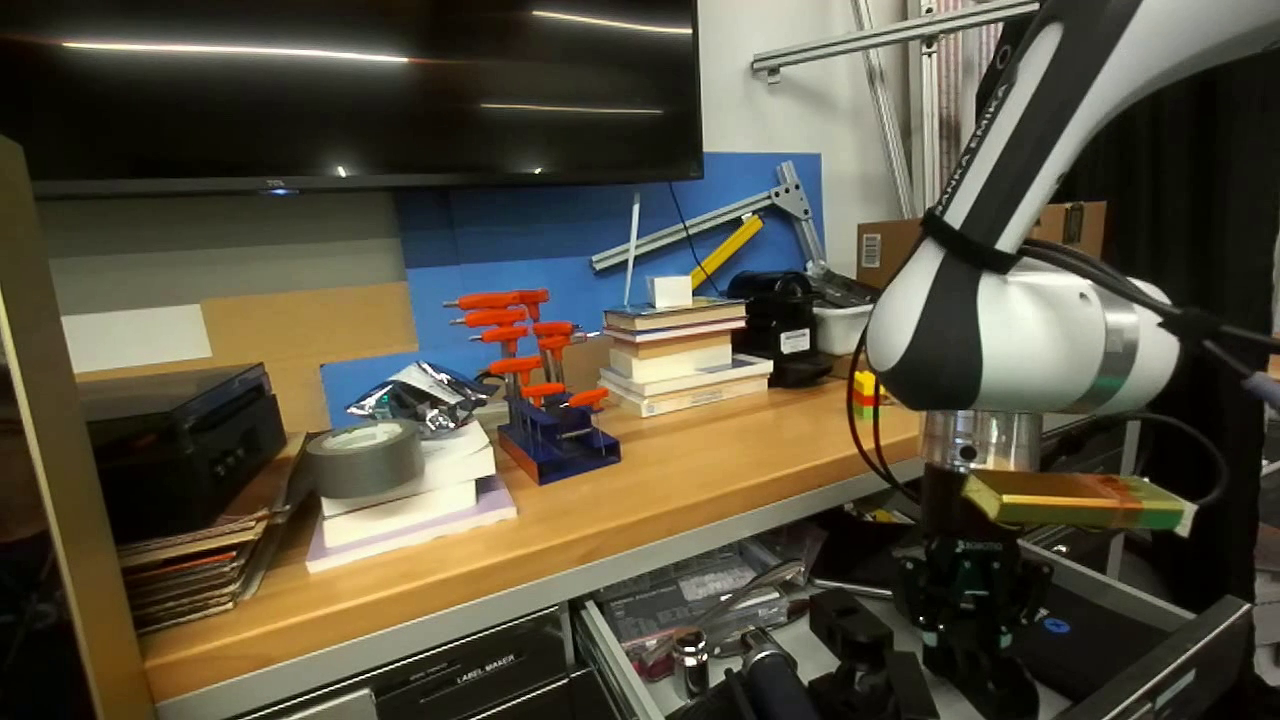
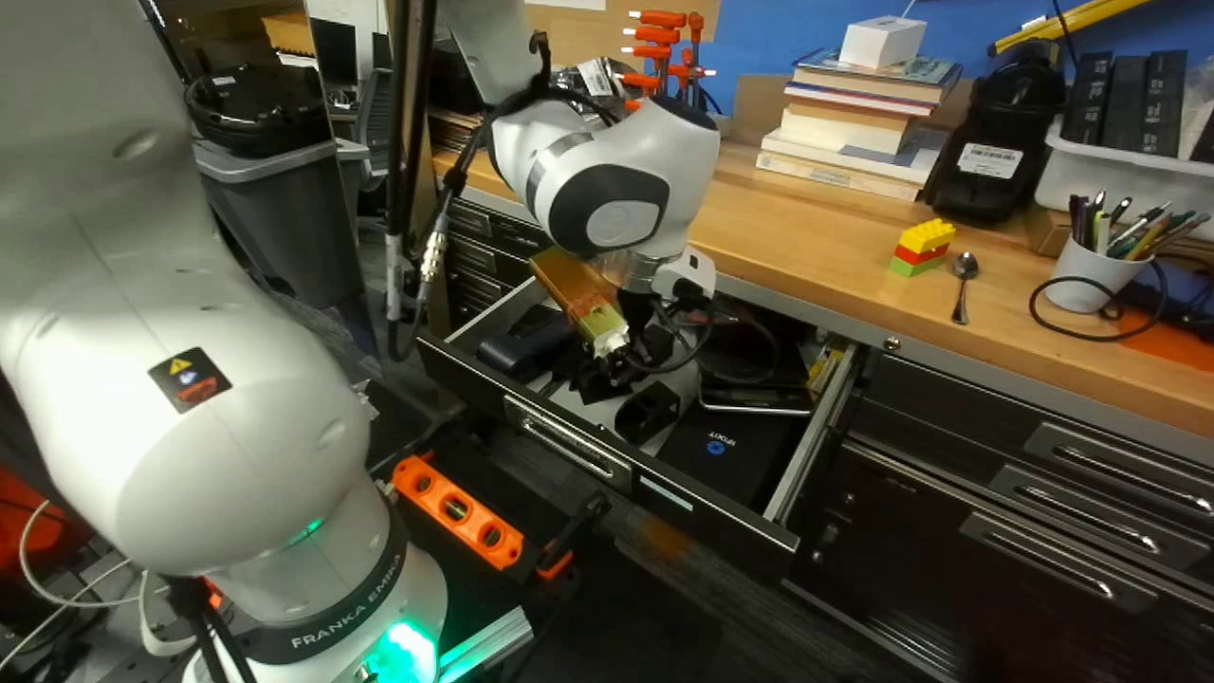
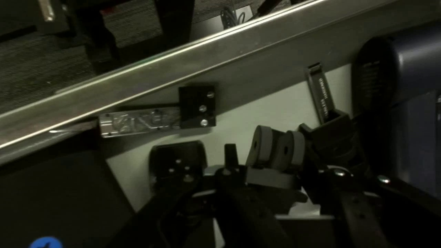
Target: Put the three black objects in the open drawer then close the drawer
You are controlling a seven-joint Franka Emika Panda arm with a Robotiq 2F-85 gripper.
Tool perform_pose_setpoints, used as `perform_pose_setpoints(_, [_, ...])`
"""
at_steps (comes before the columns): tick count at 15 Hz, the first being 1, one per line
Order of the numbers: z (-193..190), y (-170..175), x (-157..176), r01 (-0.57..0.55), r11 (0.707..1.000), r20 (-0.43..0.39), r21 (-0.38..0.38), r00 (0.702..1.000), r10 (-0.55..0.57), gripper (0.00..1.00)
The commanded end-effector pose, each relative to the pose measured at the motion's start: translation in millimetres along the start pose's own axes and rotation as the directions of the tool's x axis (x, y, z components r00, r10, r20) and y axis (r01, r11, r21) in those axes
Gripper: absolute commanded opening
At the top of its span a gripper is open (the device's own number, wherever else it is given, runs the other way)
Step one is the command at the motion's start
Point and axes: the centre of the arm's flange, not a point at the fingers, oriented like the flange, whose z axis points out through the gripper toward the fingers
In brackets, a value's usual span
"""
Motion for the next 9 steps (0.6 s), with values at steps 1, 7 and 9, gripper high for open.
perform_pose_setpoints(1, [13.1, -9.7, -5.8, 0.092, 0.991, 0.009, 0.092, 0.996, -0.093, 0.26])
perform_pose_setpoints(7, [31.8, -15.0, -16.0, 0.124, 0.987, 0.094, 0.102, 0.987, -0.133, 0.26])
perform_pose_setpoints(9, [40.2, -14.1, -17.6, 0.111, 0.990, 0.123, 0.086, 0.985, -0.121, 0.26])
